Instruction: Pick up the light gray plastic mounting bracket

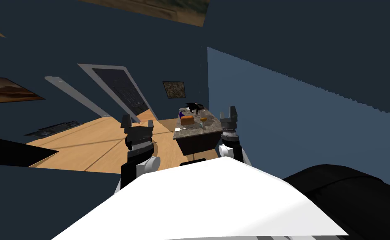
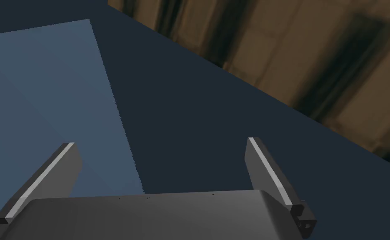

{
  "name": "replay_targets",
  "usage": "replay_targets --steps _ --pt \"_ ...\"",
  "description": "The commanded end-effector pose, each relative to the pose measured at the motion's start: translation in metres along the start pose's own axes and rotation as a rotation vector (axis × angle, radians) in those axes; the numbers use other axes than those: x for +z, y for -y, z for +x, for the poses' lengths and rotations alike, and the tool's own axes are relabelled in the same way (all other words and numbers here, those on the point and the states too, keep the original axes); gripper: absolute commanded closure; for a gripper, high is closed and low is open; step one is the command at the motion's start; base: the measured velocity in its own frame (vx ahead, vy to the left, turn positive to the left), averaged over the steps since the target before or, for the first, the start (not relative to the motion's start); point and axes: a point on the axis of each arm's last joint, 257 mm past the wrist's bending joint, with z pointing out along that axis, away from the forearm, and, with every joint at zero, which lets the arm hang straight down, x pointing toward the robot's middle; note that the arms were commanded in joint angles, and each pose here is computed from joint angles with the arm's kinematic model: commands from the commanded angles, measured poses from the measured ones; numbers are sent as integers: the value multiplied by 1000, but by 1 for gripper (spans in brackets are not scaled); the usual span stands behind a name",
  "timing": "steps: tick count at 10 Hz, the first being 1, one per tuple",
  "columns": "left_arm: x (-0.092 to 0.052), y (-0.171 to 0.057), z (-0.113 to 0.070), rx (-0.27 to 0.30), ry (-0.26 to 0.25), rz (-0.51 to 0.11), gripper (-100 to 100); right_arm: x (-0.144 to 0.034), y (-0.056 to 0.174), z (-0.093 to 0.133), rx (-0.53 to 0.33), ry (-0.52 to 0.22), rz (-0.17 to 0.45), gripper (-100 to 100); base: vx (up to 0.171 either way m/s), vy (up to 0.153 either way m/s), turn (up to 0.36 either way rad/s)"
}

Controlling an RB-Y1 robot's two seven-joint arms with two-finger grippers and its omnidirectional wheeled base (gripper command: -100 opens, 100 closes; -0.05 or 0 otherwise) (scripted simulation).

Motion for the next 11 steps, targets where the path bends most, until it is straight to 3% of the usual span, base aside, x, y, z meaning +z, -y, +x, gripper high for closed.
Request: replay_targets --steps 1,9,11 --pt "0 0 0 0 0 0 0 -1 4 4 -14 -35 8 -100 -2 2 65" --pt "0 0 0 0 0 0 0 -13 47 13 -117 -217 94 -100 -6 12 108" --pt "0 0 0 0 0 0 0 -19 68 10 -164 -272 141 -100 -5 17 167"
